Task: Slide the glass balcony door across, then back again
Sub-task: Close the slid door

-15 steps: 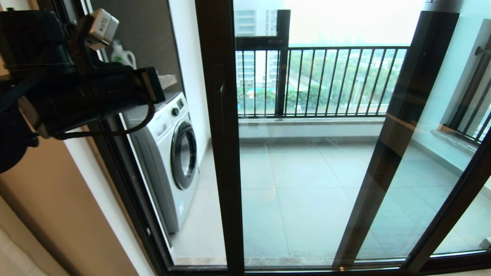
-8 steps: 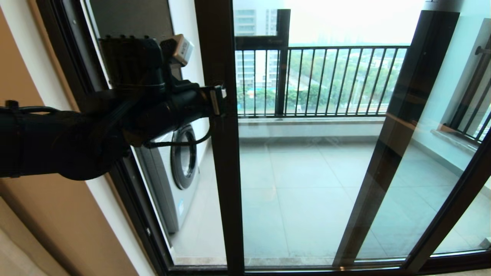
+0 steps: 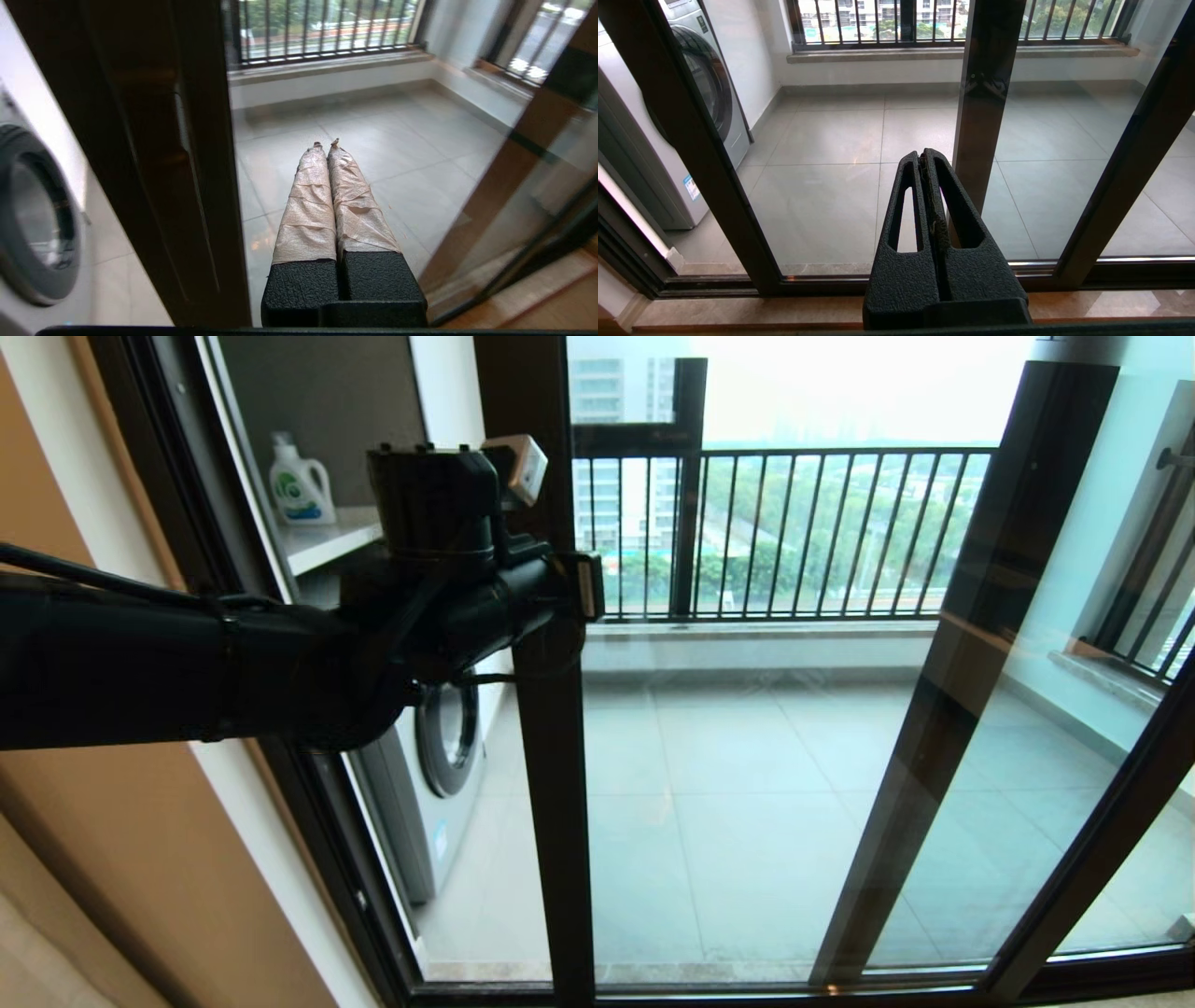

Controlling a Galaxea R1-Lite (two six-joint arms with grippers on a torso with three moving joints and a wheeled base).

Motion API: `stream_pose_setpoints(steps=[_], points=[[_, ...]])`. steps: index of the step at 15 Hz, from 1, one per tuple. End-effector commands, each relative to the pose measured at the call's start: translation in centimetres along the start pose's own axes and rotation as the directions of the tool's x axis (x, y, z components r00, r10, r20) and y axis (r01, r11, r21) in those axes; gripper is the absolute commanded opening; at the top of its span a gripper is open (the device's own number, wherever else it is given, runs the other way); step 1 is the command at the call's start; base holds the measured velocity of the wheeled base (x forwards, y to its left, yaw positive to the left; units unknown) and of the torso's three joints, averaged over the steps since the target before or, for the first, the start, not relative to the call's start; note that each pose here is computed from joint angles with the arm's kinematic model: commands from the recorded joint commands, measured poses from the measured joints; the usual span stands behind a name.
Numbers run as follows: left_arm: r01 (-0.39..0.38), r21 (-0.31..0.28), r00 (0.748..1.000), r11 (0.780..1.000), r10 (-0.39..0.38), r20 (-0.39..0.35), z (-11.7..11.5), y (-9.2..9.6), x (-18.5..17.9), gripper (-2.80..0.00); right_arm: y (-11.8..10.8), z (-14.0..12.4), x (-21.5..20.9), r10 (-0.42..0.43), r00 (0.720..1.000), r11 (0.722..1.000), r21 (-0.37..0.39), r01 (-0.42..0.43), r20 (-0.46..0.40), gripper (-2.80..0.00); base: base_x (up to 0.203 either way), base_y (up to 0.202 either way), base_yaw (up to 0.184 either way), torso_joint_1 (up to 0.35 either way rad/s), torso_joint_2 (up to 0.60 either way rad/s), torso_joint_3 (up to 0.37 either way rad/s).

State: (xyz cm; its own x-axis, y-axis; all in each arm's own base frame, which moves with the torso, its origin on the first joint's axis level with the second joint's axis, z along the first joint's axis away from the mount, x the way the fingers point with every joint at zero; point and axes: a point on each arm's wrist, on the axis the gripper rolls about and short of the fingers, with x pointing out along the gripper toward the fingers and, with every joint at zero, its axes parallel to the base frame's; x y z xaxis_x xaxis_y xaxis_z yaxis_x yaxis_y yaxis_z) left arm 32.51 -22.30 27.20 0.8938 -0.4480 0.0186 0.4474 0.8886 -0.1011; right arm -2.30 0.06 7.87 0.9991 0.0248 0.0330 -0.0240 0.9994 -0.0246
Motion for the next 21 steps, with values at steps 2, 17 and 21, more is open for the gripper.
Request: stream_pose_setpoints(steps=[2,17,21], points=[[-0.059,0.02,0.998,0.998,0.059,-0.008,-1.2,0.0,1.6,-2.8,0.0,-0.3,0.1,0.002,1.0,1.0,0.0,-0.002,-0.013,-2.8,0.0,0.0,0.0,0.0,0.0,0.0],[-0.285,0.118,0.958,0.951,0.282,0.043,-0.7,4.1,3.4,-2.8,0.0,-0.3,0.1,0.0,1.0,1.0,0.0,0.0,-0.013,-2.8,0.0,0.0,0.0,0.0,0.0,0.0],[-0.348,0.117,0.938,0.93,0.345,0.047,-0.7,5.7,3.4,-2.8,0.0,-0.3,0.1,0.0,1.0,1.0,0.0,0.0,-0.013,-2.8,0.0,0.0,0.0,0.0,0.0,0.0]])
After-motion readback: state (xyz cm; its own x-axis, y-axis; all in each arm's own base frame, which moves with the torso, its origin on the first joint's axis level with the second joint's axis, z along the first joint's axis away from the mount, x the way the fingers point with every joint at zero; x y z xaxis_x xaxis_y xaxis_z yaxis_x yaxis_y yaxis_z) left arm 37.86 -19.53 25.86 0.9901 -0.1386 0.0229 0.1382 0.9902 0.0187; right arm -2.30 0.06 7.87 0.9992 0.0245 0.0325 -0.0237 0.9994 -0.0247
